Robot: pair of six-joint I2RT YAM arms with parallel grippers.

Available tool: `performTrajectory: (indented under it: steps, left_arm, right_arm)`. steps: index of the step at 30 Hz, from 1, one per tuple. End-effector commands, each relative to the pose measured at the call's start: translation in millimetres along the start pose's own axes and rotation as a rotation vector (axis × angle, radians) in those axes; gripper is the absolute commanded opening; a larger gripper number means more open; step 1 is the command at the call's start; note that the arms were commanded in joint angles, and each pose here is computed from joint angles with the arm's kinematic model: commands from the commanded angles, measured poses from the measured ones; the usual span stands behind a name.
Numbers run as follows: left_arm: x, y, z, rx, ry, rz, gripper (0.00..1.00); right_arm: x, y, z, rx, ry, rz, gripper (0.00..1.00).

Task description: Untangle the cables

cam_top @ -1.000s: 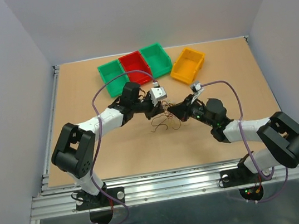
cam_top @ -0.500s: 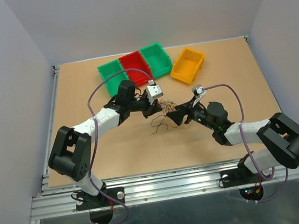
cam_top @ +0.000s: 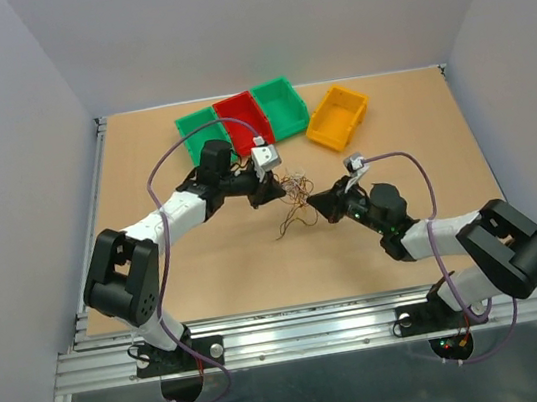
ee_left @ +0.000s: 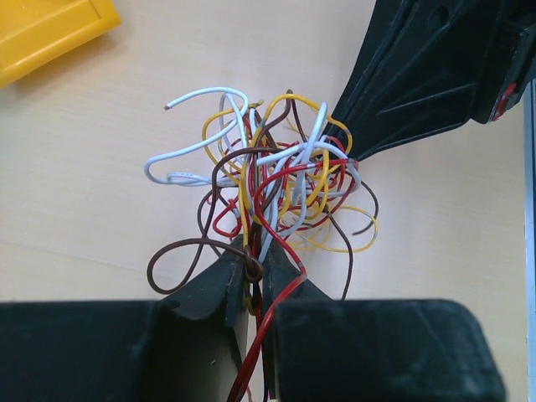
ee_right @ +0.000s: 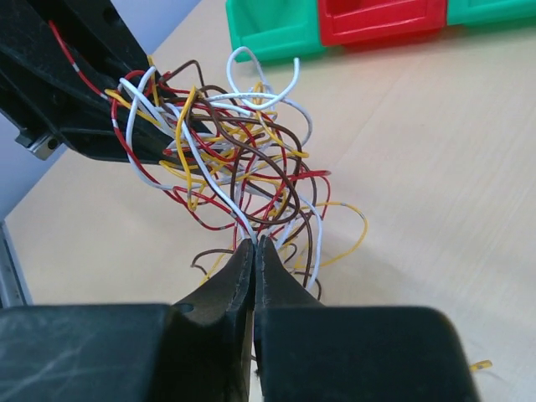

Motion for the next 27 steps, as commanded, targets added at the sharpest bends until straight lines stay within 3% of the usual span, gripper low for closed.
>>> performTrajectory:
  steps: [1, 4, 5, 6, 9, 18, 24, 25, 27]
  left_arm:
    - [-21.0, 14.0, 41.1, 0.029, -0.104, 0.042, 0.0]
    - [-43.4, 37.8, 42.1, -0.049, -0.136, 0.17, 0.0]
    - [-48.9, 43.1, 42.2, -0.064, -0.141, 0.211, 0.0]
    - [-53.3, 46.7, 42.8, -0.093, -0.149, 0.251, 0.0]
    - [-69.0, 59.8, 43.5, -0.097, -0.163, 0.393, 0.0]
    - [-97.0, 80.8, 43.9, -0.144, -0.19, 0.61, 0.0]
    - [-116.9, 82.8, 49.9, -0.128, -0.23, 0.698, 0.0]
    - [-120.2, 79.1, 53.5, -0.113, -0.243, 0.69, 0.0]
    - [-118.0, 71.8, 57.2, -0.079, -0.251, 0.639, 0.0]
  right_arm:
    - [1.9, -6.8, 13.6, 0.016, -0.09, -0.098, 0.01]
    - [-12.0, -39.9, 22.0, 0.121, -0.194, -0.425, 0.01]
    - [-22.3, -57.3, 28.9, 0.178, -0.288, -0.596, 0.01]
    - [-33.4, -67.3, 22.6, 0.189, -0.282, -0.693, 0.01]
    - [-69.0, -80.1, 27.8, 0.214, -0.416, -0.845, 0.01]
    - [-144.2, -84.8, 43.7, 0.22, -0.612, -1.044, 0.01]
    - [-169.6, -84.0, 46.1, 0.282, -0.751, -1.025, 0.01]
    - [-170.0, -81.7, 48.4, 0.287, -0.757, -1.004, 0.02]
    - [-167.1, -78.7, 48.8, 0.268, -0.724, -0.978, 0.24]
Point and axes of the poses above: each gripper's point midway between its finger pads, its own x axis out along the fingers, its own y axis along the line the jaws close on, z = x × y, the point moved 6 cm from there along -x, back along the fingers, and after that the axes turned 4 degrees about x, right-handed, at the moved point
